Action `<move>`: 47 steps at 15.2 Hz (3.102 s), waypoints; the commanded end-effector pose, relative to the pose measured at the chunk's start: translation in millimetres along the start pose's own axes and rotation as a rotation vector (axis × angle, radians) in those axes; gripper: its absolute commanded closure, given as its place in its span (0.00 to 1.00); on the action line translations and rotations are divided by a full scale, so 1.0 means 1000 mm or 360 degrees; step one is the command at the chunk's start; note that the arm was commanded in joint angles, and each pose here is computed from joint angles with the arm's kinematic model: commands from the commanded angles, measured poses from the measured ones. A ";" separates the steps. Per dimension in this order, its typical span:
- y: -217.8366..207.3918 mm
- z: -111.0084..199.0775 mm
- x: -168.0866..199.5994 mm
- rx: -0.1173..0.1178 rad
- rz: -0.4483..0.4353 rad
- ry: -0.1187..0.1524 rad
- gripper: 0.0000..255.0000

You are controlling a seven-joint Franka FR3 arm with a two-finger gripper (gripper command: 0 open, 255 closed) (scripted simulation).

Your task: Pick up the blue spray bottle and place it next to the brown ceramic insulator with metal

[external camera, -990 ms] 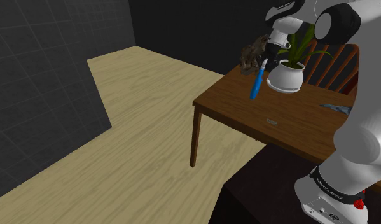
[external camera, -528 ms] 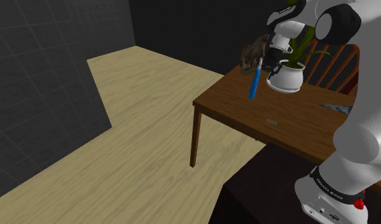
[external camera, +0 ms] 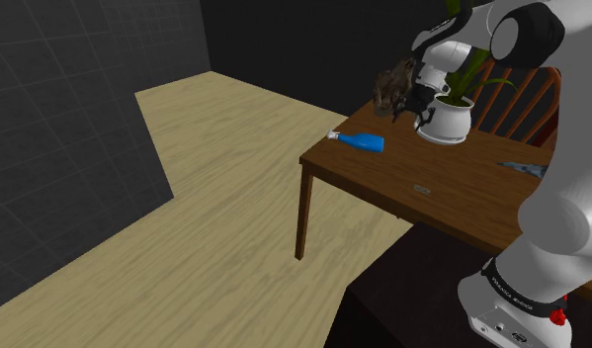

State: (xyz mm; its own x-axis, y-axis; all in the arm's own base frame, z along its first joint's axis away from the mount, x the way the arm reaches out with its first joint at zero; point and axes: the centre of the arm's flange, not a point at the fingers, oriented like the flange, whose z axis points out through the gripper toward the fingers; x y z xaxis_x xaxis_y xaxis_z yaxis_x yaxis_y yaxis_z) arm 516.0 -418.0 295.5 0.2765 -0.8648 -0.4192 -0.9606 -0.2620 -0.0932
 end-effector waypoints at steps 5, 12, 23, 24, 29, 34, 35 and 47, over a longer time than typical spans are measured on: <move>0.003 0.011 0.004 0.0000 0.0011 0.0009 0.00; 0.002 0.011 0.006 0.0000 0.0011 0.0009 1.00; -0.028 0.033 -0.047 0.0056 0.0417 0.0160 0.00; -0.037 0.039 -0.058 0.0070 0.0520 0.0199 0.00; -0.095 0.072 -0.100 0.0140 0.1034 0.0391 0.00; -0.163 0.105 -0.118 0.0210 0.1548 0.0583 0.00; -0.177 0.111 -0.118 0.0224 0.1651 0.0621 0.00; -0.183 0.152 -0.103 0.0233 0.1712 0.0644 0.00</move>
State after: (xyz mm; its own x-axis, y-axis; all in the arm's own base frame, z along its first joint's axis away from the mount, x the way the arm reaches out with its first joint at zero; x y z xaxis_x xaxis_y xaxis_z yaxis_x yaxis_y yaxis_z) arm 658.8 -216.3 218.7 -0.7216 -0.6918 -0.0280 -0.6923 0.7213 0.0216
